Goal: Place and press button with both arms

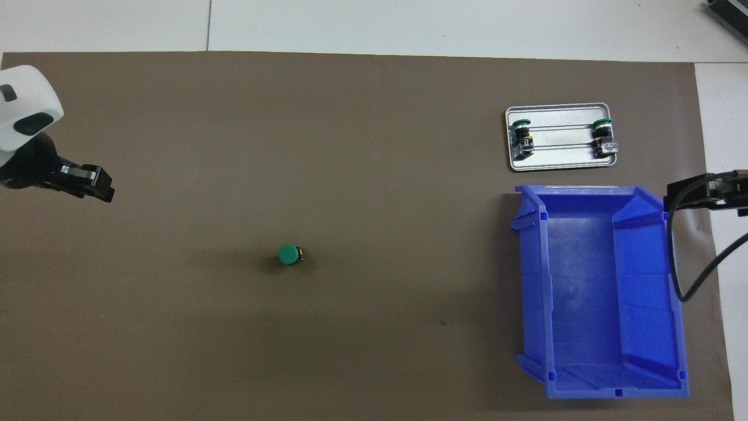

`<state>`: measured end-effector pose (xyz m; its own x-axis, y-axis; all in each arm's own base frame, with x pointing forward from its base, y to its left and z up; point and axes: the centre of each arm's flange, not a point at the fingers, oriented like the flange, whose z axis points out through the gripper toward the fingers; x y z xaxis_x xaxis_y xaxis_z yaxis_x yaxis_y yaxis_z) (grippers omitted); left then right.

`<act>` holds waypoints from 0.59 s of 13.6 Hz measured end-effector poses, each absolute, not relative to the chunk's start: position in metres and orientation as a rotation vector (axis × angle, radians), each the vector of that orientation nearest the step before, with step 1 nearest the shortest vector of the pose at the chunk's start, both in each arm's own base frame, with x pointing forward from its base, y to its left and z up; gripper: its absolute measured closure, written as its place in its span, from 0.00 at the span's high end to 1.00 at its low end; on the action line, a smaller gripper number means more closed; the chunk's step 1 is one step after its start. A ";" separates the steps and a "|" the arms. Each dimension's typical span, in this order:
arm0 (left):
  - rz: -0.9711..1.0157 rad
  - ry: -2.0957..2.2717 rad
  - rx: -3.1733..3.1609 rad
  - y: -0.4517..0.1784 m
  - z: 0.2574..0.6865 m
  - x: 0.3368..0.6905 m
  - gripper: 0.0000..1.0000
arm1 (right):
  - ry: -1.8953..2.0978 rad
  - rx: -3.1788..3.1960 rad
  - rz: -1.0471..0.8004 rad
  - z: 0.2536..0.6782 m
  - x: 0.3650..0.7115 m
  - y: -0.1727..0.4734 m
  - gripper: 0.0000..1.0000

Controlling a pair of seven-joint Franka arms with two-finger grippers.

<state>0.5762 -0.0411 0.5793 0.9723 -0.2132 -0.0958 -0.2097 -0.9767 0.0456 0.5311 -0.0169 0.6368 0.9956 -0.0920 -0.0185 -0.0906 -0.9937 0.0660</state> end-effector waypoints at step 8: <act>-0.031 -0.323 3.093 -0.044 0.590 0.583 1.00 | -0.141 3.073 -0.034 0.637 0.531 -0.017 1.00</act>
